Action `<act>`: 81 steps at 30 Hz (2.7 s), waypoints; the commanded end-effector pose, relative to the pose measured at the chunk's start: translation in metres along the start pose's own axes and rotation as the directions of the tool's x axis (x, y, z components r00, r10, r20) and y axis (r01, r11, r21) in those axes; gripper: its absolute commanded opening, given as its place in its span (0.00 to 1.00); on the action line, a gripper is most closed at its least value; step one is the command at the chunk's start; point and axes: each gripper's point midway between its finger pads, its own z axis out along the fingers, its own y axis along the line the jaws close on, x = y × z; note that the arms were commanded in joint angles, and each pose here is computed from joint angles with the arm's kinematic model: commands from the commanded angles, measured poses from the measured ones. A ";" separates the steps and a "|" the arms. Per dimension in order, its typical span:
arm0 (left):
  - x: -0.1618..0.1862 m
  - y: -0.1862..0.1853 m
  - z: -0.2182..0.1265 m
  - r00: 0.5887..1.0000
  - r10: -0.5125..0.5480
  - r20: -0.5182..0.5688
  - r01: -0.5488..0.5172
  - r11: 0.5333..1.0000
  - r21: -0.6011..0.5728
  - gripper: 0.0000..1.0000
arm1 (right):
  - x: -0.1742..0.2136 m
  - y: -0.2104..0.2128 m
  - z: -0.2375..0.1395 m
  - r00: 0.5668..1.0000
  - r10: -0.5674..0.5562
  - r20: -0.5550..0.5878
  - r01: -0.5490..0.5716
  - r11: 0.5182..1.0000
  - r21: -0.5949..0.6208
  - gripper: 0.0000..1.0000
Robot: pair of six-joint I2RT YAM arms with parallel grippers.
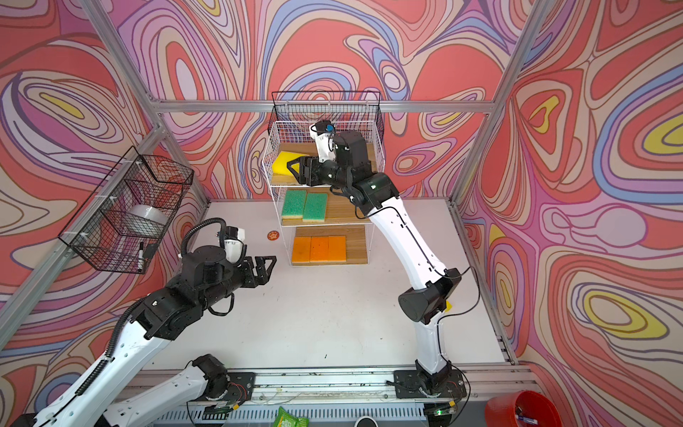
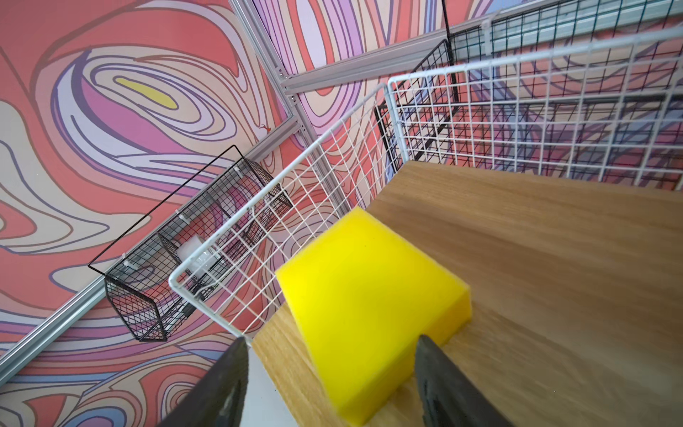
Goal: Place and organize the cleaning sponges onto the shelf
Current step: 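Lower the yellow sponge onto the top tier and open right gripper, then push the yellow sponge with right gripper to square it on the tier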
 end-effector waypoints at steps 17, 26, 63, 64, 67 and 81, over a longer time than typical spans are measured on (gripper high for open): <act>0.006 0.007 -0.003 1.000 -0.004 -0.004 0.004 1.000 -0.015 0.84 | 0.000 -0.029 0.012 0.994 -0.105 0.005 0.103 0.987 0.121 0.79; 0.011 0.007 0.002 1.000 -0.010 -0.014 0.010 1.000 -0.008 0.84 | -0.005 -0.019 -0.022 0.990 -0.140 -0.001 0.139 0.979 0.147 0.75; 0.015 0.011 0.005 1.000 -0.007 -0.018 0.007 1.000 -0.017 0.84 | 0.019 -0.028 0.001 0.995 -0.084 -0.063 0.091 0.989 0.118 0.20; 0.015 0.011 0.005 1.000 -0.007 -0.019 0.007 1.000 -0.017 0.84 | 0.018 -0.028 0.001 0.995 -0.085 -0.060 0.092 0.989 0.118 0.18; 0.015 0.011 0.005 1.000 -0.007 -0.018 0.007 1.000 -0.019 0.84 | 0.017 -0.029 -0.001 0.995 -0.084 -0.055 0.090 0.988 0.126 0.11; 0.018 0.014 0.004 1.000 -0.009 -0.020 0.008 1.000 -0.025 0.84 | 0.003 -0.025 -0.018 0.996 -0.091 -0.011 0.092 0.983 0.158 0.00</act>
